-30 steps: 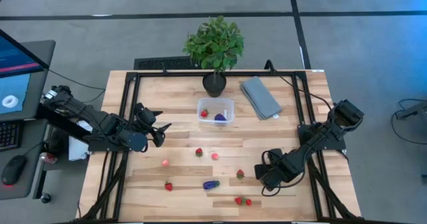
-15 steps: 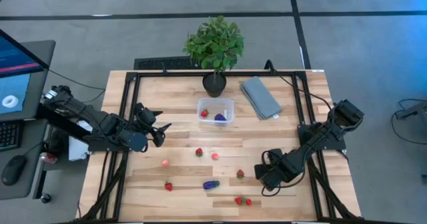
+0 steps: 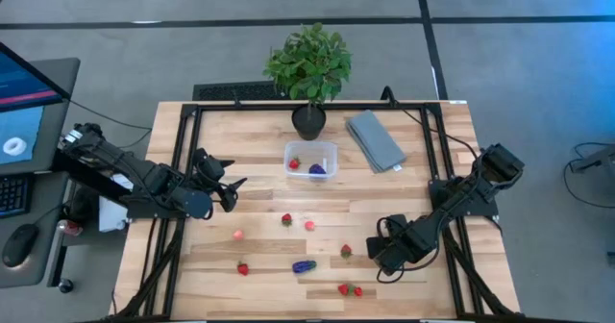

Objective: Pick and placing Produce into tupperware
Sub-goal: Put the right pink peach into the transparent bin, then put the left pink peach into the transparent bin

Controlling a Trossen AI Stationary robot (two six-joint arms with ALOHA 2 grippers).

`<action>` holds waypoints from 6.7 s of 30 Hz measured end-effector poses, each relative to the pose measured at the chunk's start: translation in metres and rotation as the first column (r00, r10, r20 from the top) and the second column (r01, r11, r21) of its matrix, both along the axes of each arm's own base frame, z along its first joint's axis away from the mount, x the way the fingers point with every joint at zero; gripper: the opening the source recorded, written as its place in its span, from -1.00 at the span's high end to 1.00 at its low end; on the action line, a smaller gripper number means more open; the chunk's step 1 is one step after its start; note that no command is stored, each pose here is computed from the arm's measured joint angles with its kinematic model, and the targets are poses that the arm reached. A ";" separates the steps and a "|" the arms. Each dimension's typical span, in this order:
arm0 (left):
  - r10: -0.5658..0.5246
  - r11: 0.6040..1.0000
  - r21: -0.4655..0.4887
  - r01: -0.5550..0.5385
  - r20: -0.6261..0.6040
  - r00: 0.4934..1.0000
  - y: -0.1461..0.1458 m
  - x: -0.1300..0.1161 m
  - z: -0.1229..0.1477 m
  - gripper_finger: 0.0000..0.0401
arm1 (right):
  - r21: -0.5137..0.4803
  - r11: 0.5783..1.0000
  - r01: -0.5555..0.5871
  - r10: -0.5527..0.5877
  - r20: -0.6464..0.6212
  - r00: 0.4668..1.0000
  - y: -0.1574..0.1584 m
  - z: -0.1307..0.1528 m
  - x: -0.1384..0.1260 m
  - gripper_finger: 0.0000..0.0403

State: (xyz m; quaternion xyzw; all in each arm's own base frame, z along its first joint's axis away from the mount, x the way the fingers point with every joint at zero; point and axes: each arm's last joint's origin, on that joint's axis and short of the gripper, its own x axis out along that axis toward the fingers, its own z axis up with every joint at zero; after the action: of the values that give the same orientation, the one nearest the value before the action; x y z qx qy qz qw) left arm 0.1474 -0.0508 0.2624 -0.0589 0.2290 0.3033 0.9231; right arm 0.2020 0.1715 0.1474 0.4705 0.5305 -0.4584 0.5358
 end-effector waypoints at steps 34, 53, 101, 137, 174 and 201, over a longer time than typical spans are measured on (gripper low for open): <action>0.000 1.000 0.000 0.000 0.000 1.000 0.000 0.000 0.000 -0.47 | -0.023 1.000 0.003 -0.002 0.031 1.000 0.000 0.000 0.001 0.32; 0.000 1.000 0.001 0.000 -0.001 1.000 0.000 0.000 0.000 -0.47 | -0.168 0.986 0.021 0.018 0.228 0.973 0.000 0.008 0.013 0.33; -0.005 1.000 -0.014 0.006 0.015 1.000 -0.001 0.001 0.001 -0.47 | -0.644 0.764 -0.036 0.490 0.544 0.681 -0.090 0.069 0.135 0.33; 0.014 1.000 -0.016 -0.014 0.031 0.999 0.000 0.001 0.001 -0.47 | -0.564 0.772 -0.294 0.576 0.424 0.699 -0.230 0.061 0.139 0.34; 0.040 0.999 -0.013 -0.040 0.051 0.998 0.000 0.001 0.002 -0.47 | -0.563 0.757 -0.332 0.607 0.416 0.677 -0.227 0.063 0.139 -0.04; -0.285 0.953 -0.175 0.248 -0.231 0.930 -0.006 -0.006 -0.011 -0.47 | -0.542 0.647 -0.535 0.755 0.361 0.547 -0.114 0.134 0.063 -0.10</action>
State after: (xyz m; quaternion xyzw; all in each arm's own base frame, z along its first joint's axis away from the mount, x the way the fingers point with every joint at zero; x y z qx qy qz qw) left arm 0.1415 -0.0565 0.2514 -0.0538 0.3722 0.1629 0.9122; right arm 0.2653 0.0572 0.2818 0.2384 0.3897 -0.1548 0.8760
